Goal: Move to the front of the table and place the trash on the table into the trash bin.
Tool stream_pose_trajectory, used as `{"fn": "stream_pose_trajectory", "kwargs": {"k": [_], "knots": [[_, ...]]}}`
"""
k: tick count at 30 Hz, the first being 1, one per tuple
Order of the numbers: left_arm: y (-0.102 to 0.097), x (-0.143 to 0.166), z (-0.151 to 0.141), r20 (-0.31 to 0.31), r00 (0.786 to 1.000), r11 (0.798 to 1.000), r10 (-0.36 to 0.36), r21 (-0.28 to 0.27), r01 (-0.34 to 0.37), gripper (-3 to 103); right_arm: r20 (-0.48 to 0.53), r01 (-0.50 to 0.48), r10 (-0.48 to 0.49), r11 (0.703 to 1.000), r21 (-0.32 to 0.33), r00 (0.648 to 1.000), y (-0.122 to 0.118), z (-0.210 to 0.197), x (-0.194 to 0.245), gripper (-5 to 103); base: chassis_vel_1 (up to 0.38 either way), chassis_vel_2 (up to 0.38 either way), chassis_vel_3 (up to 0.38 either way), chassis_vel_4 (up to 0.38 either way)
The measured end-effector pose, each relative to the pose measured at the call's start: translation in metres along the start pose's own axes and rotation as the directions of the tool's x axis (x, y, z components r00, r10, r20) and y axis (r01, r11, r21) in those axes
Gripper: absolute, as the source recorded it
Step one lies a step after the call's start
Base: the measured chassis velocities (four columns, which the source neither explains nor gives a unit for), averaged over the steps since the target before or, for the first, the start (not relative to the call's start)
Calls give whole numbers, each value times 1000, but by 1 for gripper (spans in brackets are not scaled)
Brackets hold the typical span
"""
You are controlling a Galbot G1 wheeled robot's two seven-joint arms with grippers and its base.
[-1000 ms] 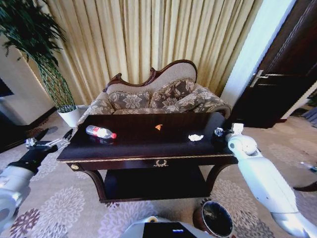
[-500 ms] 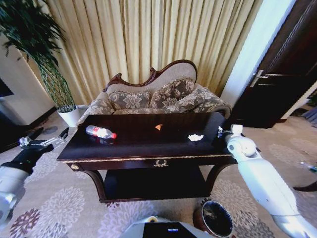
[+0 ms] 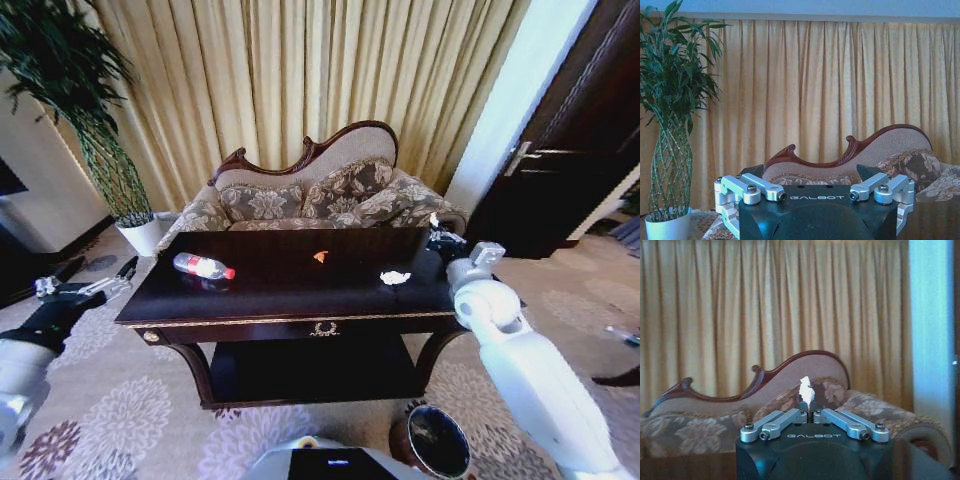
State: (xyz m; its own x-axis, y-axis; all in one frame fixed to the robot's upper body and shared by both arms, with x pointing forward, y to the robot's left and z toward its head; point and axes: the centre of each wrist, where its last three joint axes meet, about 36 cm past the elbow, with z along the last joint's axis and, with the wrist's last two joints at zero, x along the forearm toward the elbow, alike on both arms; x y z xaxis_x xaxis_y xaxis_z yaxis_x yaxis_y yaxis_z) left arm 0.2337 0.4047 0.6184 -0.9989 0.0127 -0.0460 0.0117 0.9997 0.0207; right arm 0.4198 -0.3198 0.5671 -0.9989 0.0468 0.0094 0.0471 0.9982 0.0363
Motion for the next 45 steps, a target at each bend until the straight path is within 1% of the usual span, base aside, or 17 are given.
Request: {"fn": "stream_pose_trajectory", "kwargs": {"k": [1,7,13,19,29,33,34,38,39,41,42,45], "knots": [[1,0,-2,3,1000,1000,-1,-6,1,100,-8,15,-15,1000,-3,1000,7,-4,7,1,0,0,0,0],[6,-2,-4,1,1000,1000,9,-14,-9,100,-6,25,-25,1000,5,1000,14,-5,17,1,0,0,0,0],[7,-5,-3,-3,1000,1000,26,-14,-26,100,-13,17,-17,1000,13,1000,12,-2,20,1,46,-49,-37,44],[7,-7,-2,-4,999,999,38,-12,-38,100,-14,14,-14,1000,19,1000,10,-3,21,1,145,-142,-148,158],[10,-7,0,-8,999,999,38,-8,-38,100,-17,13,-12,1000,26,1000,10,0,19,1,267,-262,-257,256],[10,-6,2,-8,999,999,34,-5,-34,100,-20,19,-18,999,31,1000,9,9,19,1,281,-251,-292,258],[10,-5,3,-5,999,999,33,-6,-33,100,-27,33,-33,999,25,999,8,19,19,1,167,-197,-220,144],[10,-4,3,-4,999,999,33,-8,-33,100,-43,34,-33,999,17,999,6,30,20,1,125,-124,-127,107],[10,-4,3,-3,999,999,32,-9,-32,100,-60,31,-30,999,15,998,5,36,21,1,18,-21,-79,14],[10,-4,3,-2,1000,999,31,-9,-31,100,-131,16,-14,1000,20,991,0,50,24,1,0,0,0,0],[10,-4,3,-2,1000,999,31,-9,-31,100,-131,16,-14,1000,20,991,0,50,24,1,0,0,0,0],[9,-3,3,2,999,999,34,-10,-34,100,-264,-39,49,998,43,963,-11,84,27,1,-27,43,43,-24]]}}
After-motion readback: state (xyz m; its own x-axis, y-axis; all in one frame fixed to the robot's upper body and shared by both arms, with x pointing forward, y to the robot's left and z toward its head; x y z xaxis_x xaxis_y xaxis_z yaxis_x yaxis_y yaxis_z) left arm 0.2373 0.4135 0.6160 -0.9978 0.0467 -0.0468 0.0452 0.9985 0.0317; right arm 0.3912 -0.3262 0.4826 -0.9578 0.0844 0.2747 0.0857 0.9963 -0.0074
